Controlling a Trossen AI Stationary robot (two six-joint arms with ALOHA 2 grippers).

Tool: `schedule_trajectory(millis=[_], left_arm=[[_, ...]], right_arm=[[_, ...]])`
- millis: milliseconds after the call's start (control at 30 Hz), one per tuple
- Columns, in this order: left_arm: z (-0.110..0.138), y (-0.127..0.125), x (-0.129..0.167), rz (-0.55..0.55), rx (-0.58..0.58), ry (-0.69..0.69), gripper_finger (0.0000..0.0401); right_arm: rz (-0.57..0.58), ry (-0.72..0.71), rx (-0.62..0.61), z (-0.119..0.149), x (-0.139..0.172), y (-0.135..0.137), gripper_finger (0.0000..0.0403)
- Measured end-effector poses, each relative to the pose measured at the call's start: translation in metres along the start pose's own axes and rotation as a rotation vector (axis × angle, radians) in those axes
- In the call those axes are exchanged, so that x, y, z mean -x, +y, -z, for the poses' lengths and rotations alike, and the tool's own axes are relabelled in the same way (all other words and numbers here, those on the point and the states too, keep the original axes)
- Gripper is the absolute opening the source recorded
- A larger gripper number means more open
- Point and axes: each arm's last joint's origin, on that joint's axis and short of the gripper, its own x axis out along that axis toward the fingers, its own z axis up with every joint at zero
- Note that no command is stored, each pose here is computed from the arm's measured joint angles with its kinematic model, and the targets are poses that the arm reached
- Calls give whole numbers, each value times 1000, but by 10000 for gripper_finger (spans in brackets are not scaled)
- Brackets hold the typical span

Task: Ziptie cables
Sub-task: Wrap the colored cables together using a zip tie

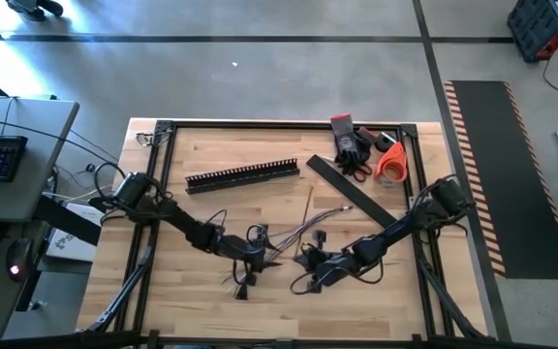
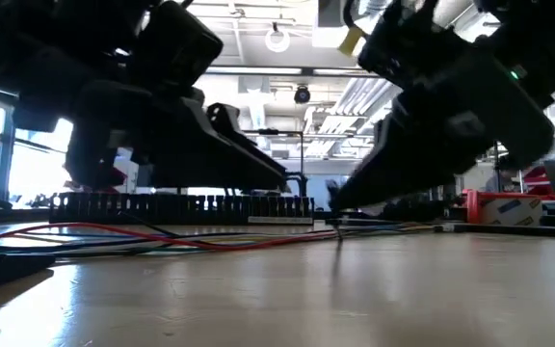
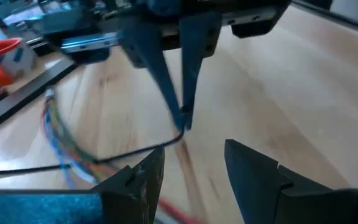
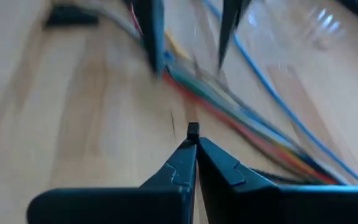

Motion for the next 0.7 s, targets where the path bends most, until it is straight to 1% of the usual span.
schedule_trajectory(millis=[133,400,500,700], left_arm=[[-1,3,-10,24,0,-6,145],[-3,6,-21,11,8,-13,145],[-4,6,-22,11,-12,-16,145],[-11,5,-25,65,-31,-50,145]], right_arm=[[-35,-85,-39,-9,1,4,0],[-52,-142,-47,-14,8,11,0],[-55,-165,-50,-15,10,14,0],[-56,-212,-63,-20,13,16,0]])
